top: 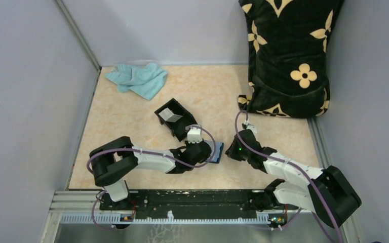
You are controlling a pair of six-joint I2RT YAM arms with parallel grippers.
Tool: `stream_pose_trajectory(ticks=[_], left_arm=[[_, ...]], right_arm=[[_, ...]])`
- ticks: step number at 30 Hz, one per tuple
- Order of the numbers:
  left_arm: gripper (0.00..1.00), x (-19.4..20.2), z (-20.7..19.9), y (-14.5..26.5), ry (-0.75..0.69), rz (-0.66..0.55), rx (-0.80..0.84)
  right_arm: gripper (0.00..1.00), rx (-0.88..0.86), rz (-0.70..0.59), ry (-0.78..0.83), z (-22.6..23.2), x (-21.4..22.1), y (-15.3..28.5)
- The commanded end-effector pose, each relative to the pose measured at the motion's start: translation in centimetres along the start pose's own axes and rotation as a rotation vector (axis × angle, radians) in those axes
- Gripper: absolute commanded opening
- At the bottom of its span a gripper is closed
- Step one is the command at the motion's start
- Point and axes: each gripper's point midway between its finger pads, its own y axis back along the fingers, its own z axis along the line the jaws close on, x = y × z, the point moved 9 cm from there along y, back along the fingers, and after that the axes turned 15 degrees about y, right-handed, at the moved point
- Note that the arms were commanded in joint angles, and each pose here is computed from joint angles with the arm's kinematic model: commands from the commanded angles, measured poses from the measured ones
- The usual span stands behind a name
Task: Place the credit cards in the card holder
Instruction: Insert the credit card into the card holder.
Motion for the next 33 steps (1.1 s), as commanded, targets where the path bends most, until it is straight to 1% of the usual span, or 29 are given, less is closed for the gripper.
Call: stream_pose_trajectory(ticks=[1, 33], left_arm=[[0.00, 0.8, -0.2, -0.2, -0.010, 0.042, 0.018], [0.00, 1.0, -1.6, 0.1, 0.018, 0.067, 0.143]], right_arm=[[0.12, -0.068, -0.081, 0.020, 2.2, -2.4, 0.2], [0.12, -0.060, -0.054, 0.031, 3.0, -2.2, -1.1]])
